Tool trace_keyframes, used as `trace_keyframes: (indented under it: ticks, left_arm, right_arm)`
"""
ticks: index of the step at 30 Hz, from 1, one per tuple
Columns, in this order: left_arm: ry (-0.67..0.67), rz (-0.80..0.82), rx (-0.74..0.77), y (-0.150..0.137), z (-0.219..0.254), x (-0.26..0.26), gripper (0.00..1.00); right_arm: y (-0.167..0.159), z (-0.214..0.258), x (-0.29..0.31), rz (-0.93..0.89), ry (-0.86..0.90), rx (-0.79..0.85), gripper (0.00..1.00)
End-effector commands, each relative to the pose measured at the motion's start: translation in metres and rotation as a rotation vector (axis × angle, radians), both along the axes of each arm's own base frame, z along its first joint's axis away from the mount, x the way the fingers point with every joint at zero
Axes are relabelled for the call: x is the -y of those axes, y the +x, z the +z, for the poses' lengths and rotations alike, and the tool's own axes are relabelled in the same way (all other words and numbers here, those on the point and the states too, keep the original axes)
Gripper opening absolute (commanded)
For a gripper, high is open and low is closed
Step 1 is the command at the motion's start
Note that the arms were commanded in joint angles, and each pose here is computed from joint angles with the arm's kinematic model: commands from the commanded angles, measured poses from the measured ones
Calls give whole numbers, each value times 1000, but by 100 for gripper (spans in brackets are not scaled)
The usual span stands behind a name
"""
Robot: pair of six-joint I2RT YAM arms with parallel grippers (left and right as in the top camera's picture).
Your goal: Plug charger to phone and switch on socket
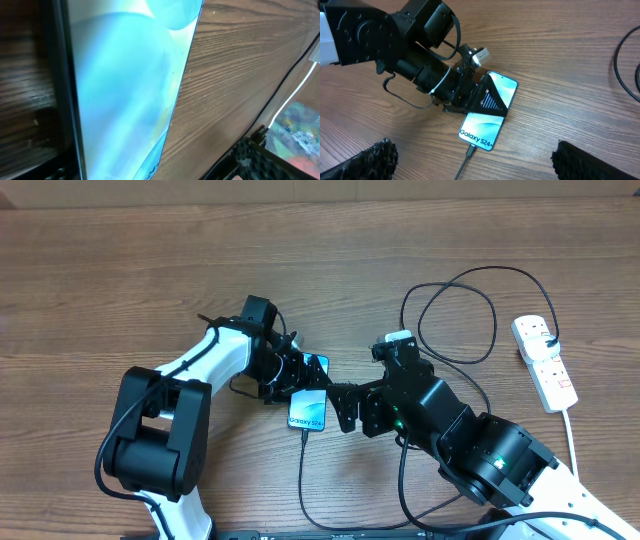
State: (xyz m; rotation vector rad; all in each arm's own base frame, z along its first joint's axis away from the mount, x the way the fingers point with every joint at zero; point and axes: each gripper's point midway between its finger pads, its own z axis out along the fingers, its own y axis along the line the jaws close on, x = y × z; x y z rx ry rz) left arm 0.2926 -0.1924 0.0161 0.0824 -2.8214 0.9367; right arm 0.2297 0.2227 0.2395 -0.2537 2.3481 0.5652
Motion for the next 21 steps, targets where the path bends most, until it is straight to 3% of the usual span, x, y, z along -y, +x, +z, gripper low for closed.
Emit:
trace_keyframes:
  ticks: [1,21]
  left_arm:
    - [276,0,-41,-14,-52,-45,88]
    - [349,-2,-24,-12,-57,-57,100]
  right_arm:
    - [4,14,-1,-6,19,38,100]
    - [4,14,-1,-6,19,37,100]
